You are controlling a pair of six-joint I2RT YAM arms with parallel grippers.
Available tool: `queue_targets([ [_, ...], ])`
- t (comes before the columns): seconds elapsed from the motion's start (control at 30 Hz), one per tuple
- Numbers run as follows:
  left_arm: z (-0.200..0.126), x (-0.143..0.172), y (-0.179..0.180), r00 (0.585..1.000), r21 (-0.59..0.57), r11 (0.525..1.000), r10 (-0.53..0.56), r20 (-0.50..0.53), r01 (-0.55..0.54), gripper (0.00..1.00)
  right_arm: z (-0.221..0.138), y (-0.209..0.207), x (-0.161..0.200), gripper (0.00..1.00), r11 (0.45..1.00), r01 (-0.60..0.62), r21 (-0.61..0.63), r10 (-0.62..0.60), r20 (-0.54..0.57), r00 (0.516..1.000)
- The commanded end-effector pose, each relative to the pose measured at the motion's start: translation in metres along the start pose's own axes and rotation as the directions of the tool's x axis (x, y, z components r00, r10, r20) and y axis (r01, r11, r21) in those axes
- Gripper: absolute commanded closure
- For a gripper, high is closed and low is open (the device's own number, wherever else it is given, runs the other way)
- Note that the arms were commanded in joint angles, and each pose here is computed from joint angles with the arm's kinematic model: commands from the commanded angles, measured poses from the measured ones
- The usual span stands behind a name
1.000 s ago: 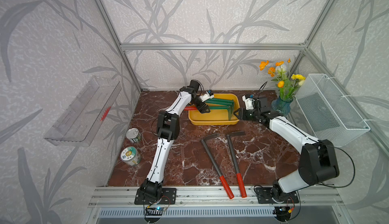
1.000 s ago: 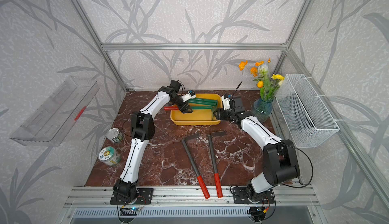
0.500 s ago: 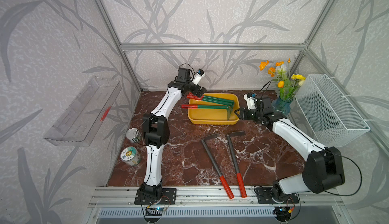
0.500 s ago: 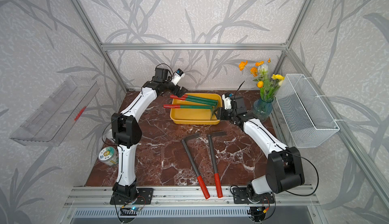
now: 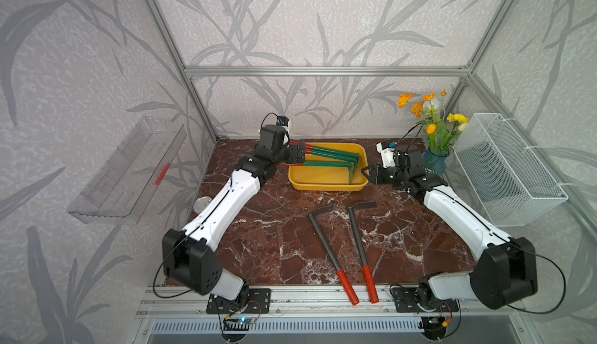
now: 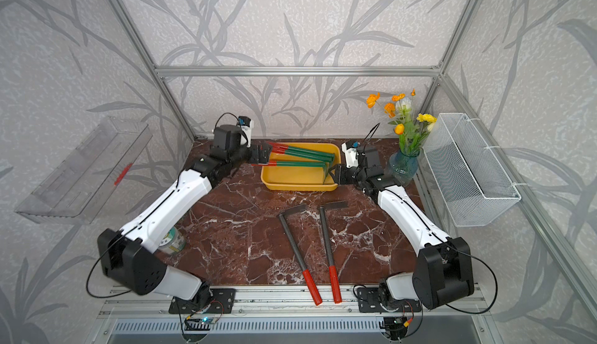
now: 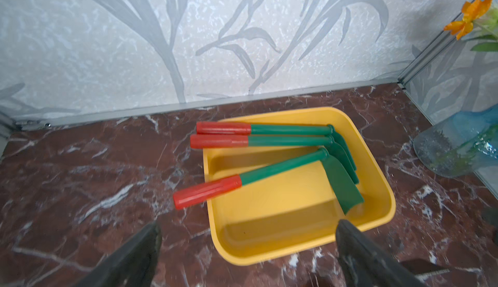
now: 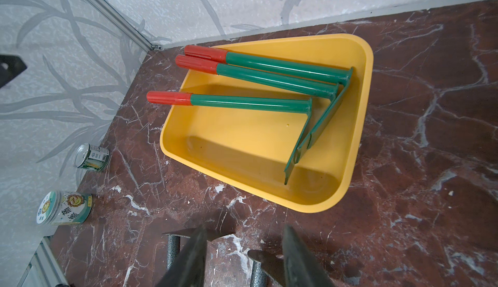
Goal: Put the small hoe into the storage box
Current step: Place the hoe in the storage box.
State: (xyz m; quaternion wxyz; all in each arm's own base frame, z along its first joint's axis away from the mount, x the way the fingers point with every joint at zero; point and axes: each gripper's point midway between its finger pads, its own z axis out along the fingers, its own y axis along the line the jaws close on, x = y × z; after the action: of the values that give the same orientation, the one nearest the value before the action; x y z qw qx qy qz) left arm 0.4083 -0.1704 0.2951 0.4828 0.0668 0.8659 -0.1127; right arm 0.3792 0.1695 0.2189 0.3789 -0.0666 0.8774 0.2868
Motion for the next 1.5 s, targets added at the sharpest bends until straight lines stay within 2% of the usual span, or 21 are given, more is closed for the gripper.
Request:
queue_targets([
  [0.0, -0.019, 0.037, 0.003, 0.992, -0.106, 0.99, -0.105, -0.063, 0.098, 0.0, -0.004, 0.012, 0.002, 0.54, 0.998, 0.018, -0.055, -0.017, 0.014, 1.0],
  [0.07, -0.031, 0.063, -0.012, 0.982, -0.086, 0.986, -0.149, -0.114, 0.14, 0.0, -0.006, 0.014, 0.004, 0.54, 0.998, 0.021, -0.061, -0.02, 0.019, 1.0],
  [0.17, -0.048, 0.111, -0.022, 0.949, -0.133, 0.963, -0.255, -0.184, 0.233, 0.0, -0.012, 0.016, 0.006, 0.54, 0.998, 0.029, -0.064, -0.027, 0.03, 0.999],
  [0.3, -0.061, 0.187, -0.037, 0.846, -0.213, 0.891, -0.45, -0.287, 0.401, 0.04, -0.016, 0.018, 0.009, 0.54, 0.997, 0.028, -0.073, -0.026, 0.032, 0.999],
  [0.4, -0.06, 0.228, -0.058, 0.777, -0.239, 0.841, -0.541, -0.323, 0.486, 0.05, -0.016, 0.02, 0.012, 0.54, 0.996, 0.024, -0.086, -0.021, 0.037, 0.999],
  [0.47, -0.056, 0.246, -0.076, 0.739, -0.249, 0.824, -0.566, -0.366, 0.508, 0.08, -0.015, 0.022, 0.015, 0.53, 0.995, 0.019, -0.1, -0.015, 0.035, 0.999],
  [0.57, -0.05, 0.263, -0.099, 0.702, -0.276, 0.816, -0.577, -0.418, 0.508, 0.08, -0.011, 0.024, 0.021, 0.54, 0.993, 0.01, -0.119, -0.007, 0.025, 1.0],
  [0.77, -0.031, 0.286, -0.117, 0.631, -0.319, 0.778, -0.627, -0.458, 0.541, 0.07, -0.009, 0.024, 0.027, 0.53, 0.991, 0.0, -0.136, 0.004, 0.026, 1.0],
  [0.9, -0.023, 0.309, -0.126, 0.549, -0.385, 0.746, -0.663, -0.509, 0.544, 0.07, -0.012, 0.026, 0.027, 0.54, 0.99, -0.004, -0.144, 0.009, 0.033, 0.999],
  [1.1, -0.012, 0.317, -0.136, 0.483, -0.435, 0.717, -0.692, -0.537, 0.544, 0.07, -0.016, 0.023, 0.028, 0.54, 0.991, -0.015, -0.133, 0.023, 0.054, 0.998],
  [1.2, -0.007, 0.329, -0.143, 0.432, -0.467, 0.699, -0.708, -0.56, 0.541, 0.11, -0.016, 0.022, 0.029, 0.54, 0.99, -0.025, -0.139, 0.033, 0.056, 0.998],
  [1.3, -0.003, 0.341, -0.145, 0.393, -0.49, 0.678, -0.726, -0.565, 0.548, 0.19, -0.016, 0.02, 0.029, 0.54, 0.989, -0.035, -0.145, 0.044, 0.059, 0.997],
  [1.47, -0.003, 0.351, -0.143, 0.364, -0.514, 0.66, -0.742, -0.563, 0.548, 0.34, -0.015, 0.015, 0.028, 0.54, 0.987, -0.053, -0.151, 0.064, 0.069, 0.996],
])
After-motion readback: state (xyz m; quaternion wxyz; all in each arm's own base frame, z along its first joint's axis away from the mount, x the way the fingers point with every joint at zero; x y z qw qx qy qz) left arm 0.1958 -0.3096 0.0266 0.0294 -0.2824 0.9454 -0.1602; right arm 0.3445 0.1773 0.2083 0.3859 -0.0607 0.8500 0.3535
